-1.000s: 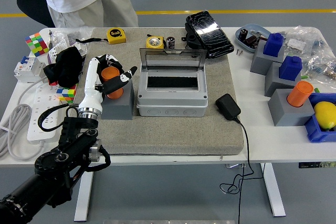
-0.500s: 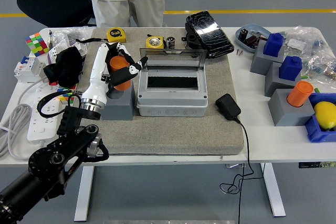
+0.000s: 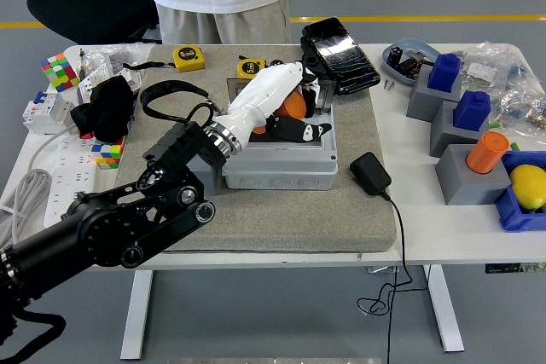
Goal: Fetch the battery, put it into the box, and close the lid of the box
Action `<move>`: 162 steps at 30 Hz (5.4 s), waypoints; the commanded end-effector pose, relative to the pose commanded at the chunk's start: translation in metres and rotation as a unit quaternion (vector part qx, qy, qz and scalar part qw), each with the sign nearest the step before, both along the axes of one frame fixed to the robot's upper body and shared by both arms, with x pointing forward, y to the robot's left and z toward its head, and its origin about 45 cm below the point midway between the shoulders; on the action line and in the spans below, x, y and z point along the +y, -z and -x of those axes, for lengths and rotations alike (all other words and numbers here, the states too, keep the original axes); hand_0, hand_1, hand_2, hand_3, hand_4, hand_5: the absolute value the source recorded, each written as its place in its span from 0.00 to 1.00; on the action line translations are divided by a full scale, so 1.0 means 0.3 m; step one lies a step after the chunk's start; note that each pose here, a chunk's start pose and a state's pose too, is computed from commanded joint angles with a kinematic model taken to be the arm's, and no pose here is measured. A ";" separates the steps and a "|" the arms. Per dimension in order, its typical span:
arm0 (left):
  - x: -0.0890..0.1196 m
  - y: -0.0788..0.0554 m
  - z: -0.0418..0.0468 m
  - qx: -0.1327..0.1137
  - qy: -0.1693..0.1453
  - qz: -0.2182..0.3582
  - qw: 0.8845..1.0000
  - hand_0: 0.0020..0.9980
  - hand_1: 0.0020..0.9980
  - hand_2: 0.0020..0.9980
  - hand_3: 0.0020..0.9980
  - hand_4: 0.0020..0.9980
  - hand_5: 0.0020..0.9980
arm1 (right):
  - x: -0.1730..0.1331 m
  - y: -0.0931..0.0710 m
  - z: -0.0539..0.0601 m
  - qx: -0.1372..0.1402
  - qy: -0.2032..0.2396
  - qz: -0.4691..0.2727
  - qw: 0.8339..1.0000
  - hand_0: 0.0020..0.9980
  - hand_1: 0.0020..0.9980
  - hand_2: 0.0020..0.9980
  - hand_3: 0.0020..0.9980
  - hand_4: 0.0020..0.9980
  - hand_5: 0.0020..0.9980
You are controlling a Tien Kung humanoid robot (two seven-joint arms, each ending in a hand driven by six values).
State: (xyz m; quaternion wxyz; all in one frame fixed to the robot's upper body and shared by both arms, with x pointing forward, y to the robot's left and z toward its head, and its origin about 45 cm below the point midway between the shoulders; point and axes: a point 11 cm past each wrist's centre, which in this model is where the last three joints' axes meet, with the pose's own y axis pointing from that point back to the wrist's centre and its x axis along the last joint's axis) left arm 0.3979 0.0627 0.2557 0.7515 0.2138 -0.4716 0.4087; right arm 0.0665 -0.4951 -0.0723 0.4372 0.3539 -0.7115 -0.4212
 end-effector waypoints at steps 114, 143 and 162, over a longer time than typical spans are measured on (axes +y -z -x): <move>0.243 0.208 0.101 0.106 -0.079 0.045 0.990 0.51 0.64 0.61 0.63 0.95 0.33 | 0.006 0.000 -0.007 -0.005 -0.009 -0.002 1.000 0.50 0.61 0.66 0.58 0.96 0.51; -0.021 0.163 0.056 0.141 -0.025 0.125 0.982 0.50 0.64 0.62 0.64 0.94 0.34 | 0.019 0.002 -0.024 -0.008 -0.017 -0.004 1.000 0.50 0.61 0.66 0.58 0.96 0.51; -0.033 0.120 0.071 0.159 -0.012 0.184 0.970 0.52 0.66 0.63 0.64 0.94 0.34 | 0.019 0.001 -0.025 -0.008 -0.018 -0.004 1.000 0.50 0.61 0.66 0.58 0.96 0.51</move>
